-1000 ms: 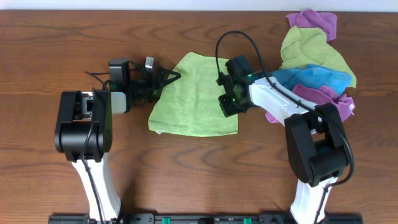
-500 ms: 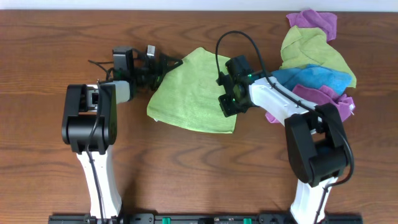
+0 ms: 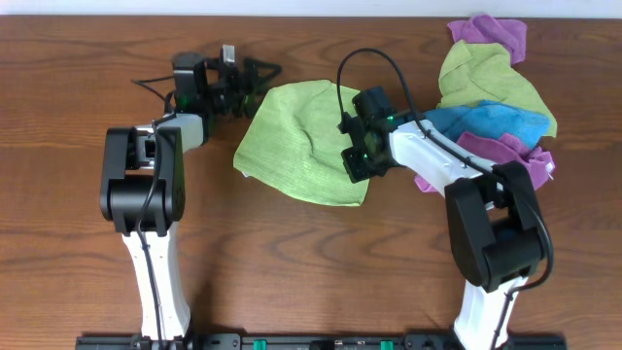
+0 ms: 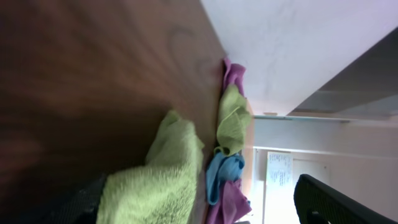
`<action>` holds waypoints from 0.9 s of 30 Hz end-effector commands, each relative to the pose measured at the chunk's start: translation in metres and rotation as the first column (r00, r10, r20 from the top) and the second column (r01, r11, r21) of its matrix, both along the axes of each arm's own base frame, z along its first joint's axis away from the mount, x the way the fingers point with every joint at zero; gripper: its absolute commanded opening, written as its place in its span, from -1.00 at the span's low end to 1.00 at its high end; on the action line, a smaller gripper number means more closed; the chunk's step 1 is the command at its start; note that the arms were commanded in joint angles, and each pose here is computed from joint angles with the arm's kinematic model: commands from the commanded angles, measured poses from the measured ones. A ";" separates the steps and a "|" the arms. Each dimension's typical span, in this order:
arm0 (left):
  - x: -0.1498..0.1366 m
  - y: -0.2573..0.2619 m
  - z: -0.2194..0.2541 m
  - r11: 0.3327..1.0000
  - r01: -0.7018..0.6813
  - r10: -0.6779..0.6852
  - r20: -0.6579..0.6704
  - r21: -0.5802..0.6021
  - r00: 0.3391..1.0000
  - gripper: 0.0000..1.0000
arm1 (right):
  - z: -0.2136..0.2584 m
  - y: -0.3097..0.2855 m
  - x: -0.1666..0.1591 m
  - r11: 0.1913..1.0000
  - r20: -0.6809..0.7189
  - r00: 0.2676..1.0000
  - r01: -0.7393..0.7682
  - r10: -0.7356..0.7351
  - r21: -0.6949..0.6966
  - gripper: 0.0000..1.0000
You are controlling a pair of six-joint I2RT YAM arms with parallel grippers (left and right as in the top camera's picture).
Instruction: Fold the cloth
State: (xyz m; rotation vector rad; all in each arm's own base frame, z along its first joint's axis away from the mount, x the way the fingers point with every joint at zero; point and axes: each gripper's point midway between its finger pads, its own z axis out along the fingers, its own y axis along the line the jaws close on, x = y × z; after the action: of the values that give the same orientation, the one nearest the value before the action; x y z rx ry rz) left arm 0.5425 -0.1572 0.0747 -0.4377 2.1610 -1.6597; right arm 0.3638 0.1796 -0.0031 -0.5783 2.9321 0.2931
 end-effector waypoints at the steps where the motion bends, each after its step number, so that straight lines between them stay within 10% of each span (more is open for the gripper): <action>1: 0.013 0.000 0.014 1.000 0.000 0.000 0.048 -0.004 0.999 0.91 | -0.010 -0.005 -0.009 1.000 -0.038 0.999 -0.005 0.004 -0.019 -0.97; 16: 0.002 0.007 0.036 0.988 0.151 -0.148 0.136 -0.012 0.980 0.91 | -0.003 -0.007 -0.018 1.000 -0.080 0.997 0.005 -0.007 -0.022 -0.97; 27: -0.008 0.026 0.023 0.985 0.172 -0.170 0.091 -0.014 0.981 1.00 | 0.088 0.026 0.022 0.994 0.205 0.979 -0.032 0.010 0.104 -0.97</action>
State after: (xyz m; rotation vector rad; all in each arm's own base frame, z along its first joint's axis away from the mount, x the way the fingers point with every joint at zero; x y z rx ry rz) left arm 0.5336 -0.1386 0.0956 -0.2523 2.1933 -1.7565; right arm 0.3788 0.1886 0.0591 -0.5699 2.7800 0.3276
